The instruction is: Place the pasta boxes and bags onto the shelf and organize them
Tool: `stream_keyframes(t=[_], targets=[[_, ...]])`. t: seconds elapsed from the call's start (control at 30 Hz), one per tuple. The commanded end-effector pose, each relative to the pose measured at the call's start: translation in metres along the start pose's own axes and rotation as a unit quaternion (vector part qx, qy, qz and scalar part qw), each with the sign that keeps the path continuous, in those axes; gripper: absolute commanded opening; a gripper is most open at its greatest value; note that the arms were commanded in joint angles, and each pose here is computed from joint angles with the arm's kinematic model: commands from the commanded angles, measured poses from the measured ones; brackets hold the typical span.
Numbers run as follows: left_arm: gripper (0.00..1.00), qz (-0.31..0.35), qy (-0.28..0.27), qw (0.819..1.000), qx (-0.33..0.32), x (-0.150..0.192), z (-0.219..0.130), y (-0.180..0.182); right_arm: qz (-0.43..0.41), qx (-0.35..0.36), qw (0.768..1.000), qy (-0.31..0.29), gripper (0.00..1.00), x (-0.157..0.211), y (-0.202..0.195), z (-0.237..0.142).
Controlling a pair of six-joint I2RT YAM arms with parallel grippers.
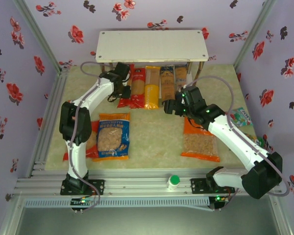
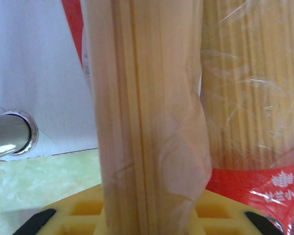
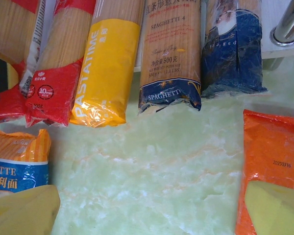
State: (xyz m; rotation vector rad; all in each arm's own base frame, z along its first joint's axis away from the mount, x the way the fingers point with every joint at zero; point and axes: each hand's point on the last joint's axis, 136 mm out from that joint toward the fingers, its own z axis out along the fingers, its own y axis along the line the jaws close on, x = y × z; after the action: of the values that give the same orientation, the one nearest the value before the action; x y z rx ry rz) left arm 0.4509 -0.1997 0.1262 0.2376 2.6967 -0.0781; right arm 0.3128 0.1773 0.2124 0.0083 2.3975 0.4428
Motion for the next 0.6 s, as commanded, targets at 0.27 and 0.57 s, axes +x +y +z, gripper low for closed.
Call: stream_keyframes(t=[0.27,0.57], targets=[[0.00,-0.024,-0.084,0.996,-0.018,-0.052,-0.006,0.014,-0.010,-0.007,1.000,-0.005,0.98,-0.008,0.006,0.002],[0.01,-0.030,-0.077,0.996,-0.031,-0.057,0.008,0.024,-0.010,-0.003,1.000,0.001,0.98,-0.007,0.005,0.006]])
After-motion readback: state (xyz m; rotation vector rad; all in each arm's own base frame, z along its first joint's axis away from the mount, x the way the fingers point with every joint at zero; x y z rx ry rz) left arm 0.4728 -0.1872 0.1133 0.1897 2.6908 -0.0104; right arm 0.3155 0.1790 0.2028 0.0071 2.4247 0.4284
